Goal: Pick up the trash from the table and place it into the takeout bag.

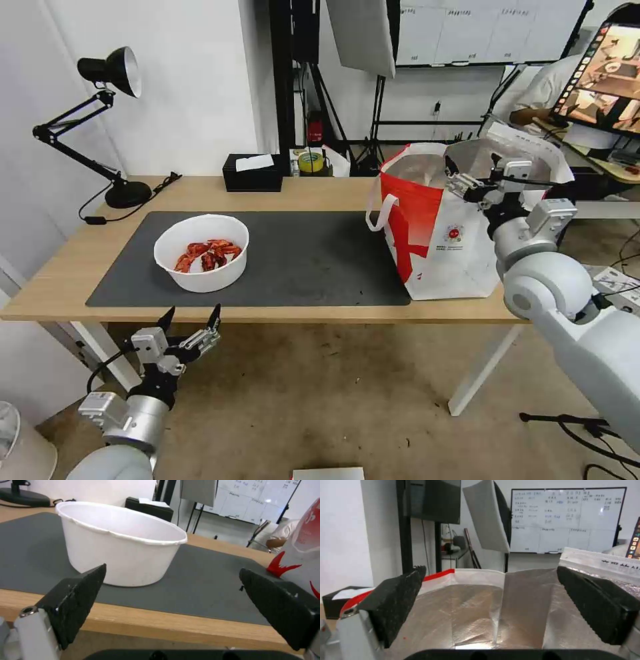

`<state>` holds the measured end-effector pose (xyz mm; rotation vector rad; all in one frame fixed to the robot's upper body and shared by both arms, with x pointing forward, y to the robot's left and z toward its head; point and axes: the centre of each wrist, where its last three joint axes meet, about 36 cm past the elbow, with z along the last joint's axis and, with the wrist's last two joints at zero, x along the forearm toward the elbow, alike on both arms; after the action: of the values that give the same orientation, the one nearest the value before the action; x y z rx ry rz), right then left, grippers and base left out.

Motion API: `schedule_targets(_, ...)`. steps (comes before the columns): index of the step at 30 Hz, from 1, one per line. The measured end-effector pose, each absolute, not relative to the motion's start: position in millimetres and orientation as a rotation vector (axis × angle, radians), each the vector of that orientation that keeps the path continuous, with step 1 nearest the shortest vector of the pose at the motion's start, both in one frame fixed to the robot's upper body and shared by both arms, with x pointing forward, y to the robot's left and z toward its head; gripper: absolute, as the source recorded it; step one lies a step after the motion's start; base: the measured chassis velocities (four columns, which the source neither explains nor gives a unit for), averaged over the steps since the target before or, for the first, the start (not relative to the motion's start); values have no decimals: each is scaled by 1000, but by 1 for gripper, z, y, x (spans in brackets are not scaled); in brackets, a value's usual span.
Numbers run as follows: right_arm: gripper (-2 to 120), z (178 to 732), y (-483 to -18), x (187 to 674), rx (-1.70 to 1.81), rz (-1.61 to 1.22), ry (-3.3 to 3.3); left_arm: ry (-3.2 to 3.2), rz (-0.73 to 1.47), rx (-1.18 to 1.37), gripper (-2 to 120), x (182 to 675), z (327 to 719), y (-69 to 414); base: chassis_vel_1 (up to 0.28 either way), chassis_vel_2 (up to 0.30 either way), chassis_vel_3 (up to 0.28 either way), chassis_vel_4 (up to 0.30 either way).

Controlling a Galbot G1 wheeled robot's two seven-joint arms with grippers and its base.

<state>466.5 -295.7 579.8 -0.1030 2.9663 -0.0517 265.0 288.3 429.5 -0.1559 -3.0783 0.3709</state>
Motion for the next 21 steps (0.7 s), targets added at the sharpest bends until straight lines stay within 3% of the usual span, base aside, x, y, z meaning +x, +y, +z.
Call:
schedule_targets(13,100,582,-293,463,-142,-37,2957,-3087,364,-159,100,269,431,290,0,0,0,0)
schedule_targets(21,100,588,-283,424,-341,15,2893,-3089,365,-144,100,269,431,292,0,0,0,0)
